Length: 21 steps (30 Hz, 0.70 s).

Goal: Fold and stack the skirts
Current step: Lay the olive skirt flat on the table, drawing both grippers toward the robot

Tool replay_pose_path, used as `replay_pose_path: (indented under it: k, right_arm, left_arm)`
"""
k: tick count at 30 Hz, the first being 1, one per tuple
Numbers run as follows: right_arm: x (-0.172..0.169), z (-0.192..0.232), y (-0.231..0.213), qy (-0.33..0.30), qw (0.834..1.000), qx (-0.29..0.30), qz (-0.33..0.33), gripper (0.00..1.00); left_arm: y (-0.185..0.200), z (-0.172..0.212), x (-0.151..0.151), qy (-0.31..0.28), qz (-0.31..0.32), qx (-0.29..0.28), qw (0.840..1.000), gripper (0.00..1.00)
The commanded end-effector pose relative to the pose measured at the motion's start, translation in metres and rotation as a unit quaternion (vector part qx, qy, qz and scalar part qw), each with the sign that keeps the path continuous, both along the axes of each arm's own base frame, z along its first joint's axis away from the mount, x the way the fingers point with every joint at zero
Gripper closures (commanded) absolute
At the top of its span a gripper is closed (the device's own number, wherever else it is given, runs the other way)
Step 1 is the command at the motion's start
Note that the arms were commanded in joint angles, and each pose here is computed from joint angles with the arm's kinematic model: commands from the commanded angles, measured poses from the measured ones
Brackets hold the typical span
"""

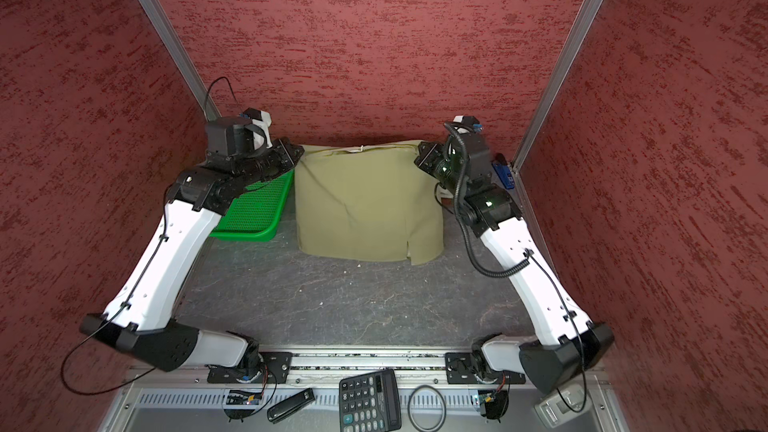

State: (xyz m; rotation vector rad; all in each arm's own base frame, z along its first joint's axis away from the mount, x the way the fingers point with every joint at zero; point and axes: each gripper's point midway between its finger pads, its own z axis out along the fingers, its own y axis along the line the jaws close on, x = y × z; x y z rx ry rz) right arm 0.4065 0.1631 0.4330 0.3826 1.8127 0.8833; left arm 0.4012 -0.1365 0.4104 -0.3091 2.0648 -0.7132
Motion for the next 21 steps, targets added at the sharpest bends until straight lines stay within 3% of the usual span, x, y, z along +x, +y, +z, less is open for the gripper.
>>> replay_pose_path:
  k: [1,6,10,14,17,21]
  right_arm:
    - [0.021,0.031,-0.007,-0.037,0.999,0.023,0.015,1.0]
    - [0.028,0.052,-0.013,-0.055,0.998,-0.028,0.007,1.0]
    - [0.01,0.022,-0.009,-0.022,0.999,-0.036,0.034,1.0]
    - [-0.025,-0.085,-0.002,0.07,0.995,-0.01,0.074,1.0]
    - [-0.062,-0.192,-0.006,0.152,0.985,-0.003,0.082,1.0]
    - [-0.109,-0.313,-0.009,0.244,0.965,0.008,0.092,1.0]
  left_arm:
    - [0.006,0.017,0.015,-0.016,-0.013,0.004,1.0,1.0]
    - [0.004,0.049,0.006,-0.051,-0.028,0.009,0.998,1.0]
    - [-0.004,0.028,-0.016,-0.037,-0.039,0.01,0.999,1.0]
    - [-0.001,-0.053,-0.051,0.025,-0.031,0.004,0.999,1.0]
    - [-0.003,-0.153,-0.085,0.104,-0.039,-0.013,0.994,1.0]
    - [0.002,-0.28,-0.136,0.199,-0.014,0.005,0.98,1.0]
